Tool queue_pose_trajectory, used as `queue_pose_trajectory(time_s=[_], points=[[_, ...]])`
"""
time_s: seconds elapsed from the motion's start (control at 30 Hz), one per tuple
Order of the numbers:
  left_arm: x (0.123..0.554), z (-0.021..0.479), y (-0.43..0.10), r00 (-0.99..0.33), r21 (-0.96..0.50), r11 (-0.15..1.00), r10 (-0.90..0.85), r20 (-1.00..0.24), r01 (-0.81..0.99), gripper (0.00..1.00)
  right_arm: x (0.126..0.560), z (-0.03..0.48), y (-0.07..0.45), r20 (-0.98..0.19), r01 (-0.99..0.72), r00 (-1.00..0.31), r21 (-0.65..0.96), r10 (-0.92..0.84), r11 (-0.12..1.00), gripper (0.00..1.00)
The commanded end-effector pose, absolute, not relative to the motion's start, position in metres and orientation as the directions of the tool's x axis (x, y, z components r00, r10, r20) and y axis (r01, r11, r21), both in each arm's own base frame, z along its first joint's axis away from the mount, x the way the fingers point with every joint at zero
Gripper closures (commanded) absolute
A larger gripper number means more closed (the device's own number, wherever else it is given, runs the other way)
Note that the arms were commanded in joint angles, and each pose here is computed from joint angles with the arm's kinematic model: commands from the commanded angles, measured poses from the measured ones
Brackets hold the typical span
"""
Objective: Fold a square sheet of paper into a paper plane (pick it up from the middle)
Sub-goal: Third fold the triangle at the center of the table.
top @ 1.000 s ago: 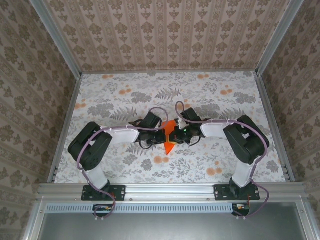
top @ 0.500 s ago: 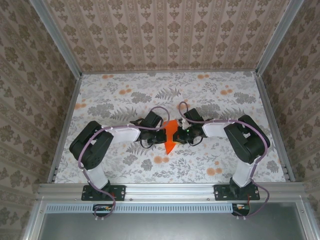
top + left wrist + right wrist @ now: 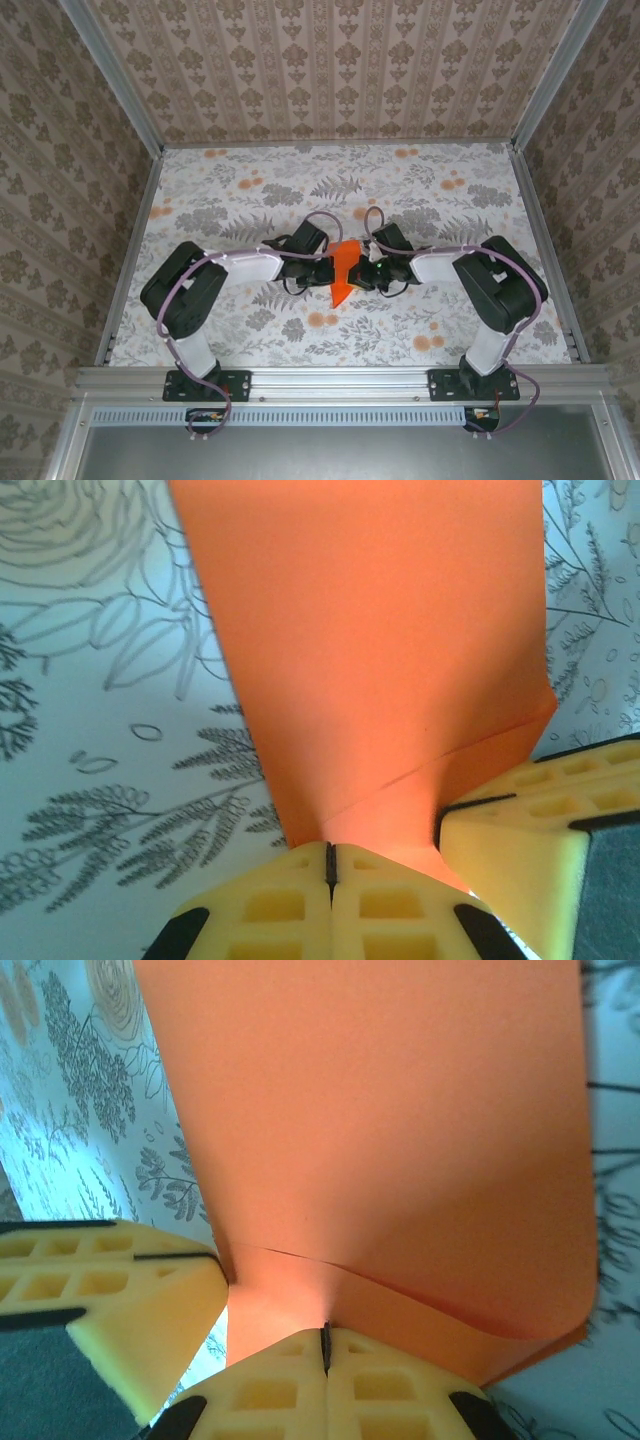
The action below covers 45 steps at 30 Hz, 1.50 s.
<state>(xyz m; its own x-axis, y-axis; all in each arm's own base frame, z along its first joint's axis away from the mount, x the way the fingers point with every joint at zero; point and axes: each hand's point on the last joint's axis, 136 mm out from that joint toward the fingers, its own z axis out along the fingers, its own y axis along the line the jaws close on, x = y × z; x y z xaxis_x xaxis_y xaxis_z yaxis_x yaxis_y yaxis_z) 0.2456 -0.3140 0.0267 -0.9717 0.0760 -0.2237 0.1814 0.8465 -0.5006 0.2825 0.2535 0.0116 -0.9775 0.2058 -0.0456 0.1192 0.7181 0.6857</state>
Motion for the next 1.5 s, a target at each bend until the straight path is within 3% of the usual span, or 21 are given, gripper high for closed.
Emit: queue_pose_trajectory(time_s=[0.0,0.33,1.2,1.47], points=[[0.24,0.053,-0.324,-0.966,-0.535,0.826,0.041,-0.257,0.177,0.91,0.256,-0.034,0.21,0.03,0.298,-0.944,0.499,0.327,0.814,0.95],[0.201,0.048,-0.338,-0.981,-0.584,0.801,0.017,-0.194,0.13,0.91,0.251,-0.04,0.209,0.05,0.312,-0.943,0.49,0.33,0.814,0.95],[0.176,0.003,-0.32,-0.999,-0.514,0.857,0.009,-0.052,0.035,0.94,0.248,-0.045,0.208,0.068,0.308,-0.947,0.476,0.314,0.824,0.96],[0.177,0.033,-0.33,-0.993,-0.557,0.824,0.046,-0.112,0.101,0.94,0.248,-0.043,0.207,0.067,0.306,-0.947,0.474,0.313,0.826,0.96]])
